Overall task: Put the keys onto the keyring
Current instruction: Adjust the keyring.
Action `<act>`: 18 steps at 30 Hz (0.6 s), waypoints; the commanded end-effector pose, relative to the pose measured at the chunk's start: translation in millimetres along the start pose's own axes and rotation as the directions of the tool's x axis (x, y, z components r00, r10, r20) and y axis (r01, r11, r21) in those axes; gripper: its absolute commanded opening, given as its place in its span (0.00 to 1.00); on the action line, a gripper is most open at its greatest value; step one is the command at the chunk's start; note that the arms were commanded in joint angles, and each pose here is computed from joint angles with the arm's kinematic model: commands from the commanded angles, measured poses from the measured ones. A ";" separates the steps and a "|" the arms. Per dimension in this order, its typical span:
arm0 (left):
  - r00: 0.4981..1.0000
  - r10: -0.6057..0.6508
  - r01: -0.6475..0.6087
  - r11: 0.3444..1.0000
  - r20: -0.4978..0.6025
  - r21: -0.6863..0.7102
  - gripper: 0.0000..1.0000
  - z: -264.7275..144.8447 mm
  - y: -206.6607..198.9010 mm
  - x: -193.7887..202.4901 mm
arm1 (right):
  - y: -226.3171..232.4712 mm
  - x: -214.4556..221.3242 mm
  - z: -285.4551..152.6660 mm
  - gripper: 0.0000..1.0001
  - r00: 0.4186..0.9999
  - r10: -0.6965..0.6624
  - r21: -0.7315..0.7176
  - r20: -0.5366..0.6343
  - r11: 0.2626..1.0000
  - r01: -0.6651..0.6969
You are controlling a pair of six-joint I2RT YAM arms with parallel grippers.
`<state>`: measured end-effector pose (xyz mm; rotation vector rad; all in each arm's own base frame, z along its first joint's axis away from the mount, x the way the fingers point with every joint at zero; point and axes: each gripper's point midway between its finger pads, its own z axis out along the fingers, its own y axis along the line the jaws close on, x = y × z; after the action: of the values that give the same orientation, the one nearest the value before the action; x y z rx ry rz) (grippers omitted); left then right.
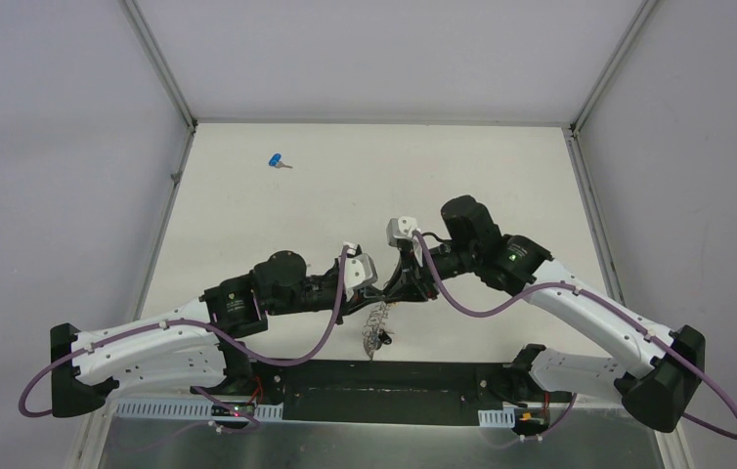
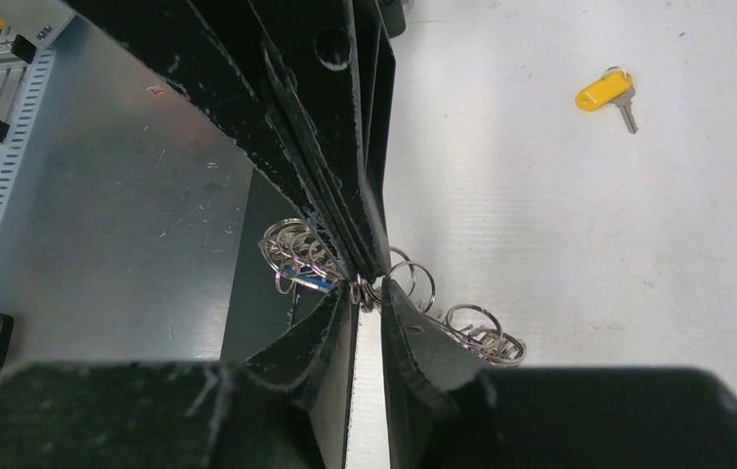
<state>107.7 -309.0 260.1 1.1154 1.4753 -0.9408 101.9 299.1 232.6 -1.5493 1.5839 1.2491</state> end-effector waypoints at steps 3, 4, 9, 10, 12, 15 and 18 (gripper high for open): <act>0.991 -0.005 0.004 1.000 0.131 0.013 0.00 -3.4 -4.7 -34.0 | -2.9 -8.4 2.3 0.19 0.998 -0.042 0.008 0.037 0.999 0.042; 0.991 -0.005 0.003 1.000 0.133 0.013 0.00 -3.7 -4.8 -34.3 | -3.3 -7.8 2.8 0.20 0.999 -0.040 0.007 0.035 0.999 0.039; 0.990 -0.004 0.003 1.000 0.138 0.009 0.00 -4.9 -4.2 -35.6 | -4.5 -6.2 4.3 0.16 0.999 -0.039 0.004 0.031 0.999 0.039; 0.990 -0.004 0.003 1.000 0.138 0.009 0.00 -4.9 -4.2 -35.3 | -4.3 -6.8 4.5 0.11 0.999 -0.041 0.002 0.033 0.999 0.041; 0.990 -0.007 0.005 1.000 0.141 0.010 0.00 -5.5 -4.5 -35.6 | -4.6 -6.0 4.7 0.00 0.999 -0.042 0.002 0.032 0.999 0.042; 0.989 -0.008 0.006 1.000 0.148 0.008 0.00 -6.1 -4.3 -36.5 | -4.6 -3.8 4.7 0.00 0.999 -0.041 0.002 0.027 0.999 0.041; 0.988 -0.010 0.009 1.000 0.157 0.003 0.00 -7.4 -3.5 -37.7 | -4.0 -2.1 4.5 0.00 0.999 -0.046 0.001 0.026 0.999 0.046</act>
<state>108.0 -306.7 258.6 1.0922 1.4848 -0.9456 103.0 300.8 227.1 -1.5493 1.5804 1.2495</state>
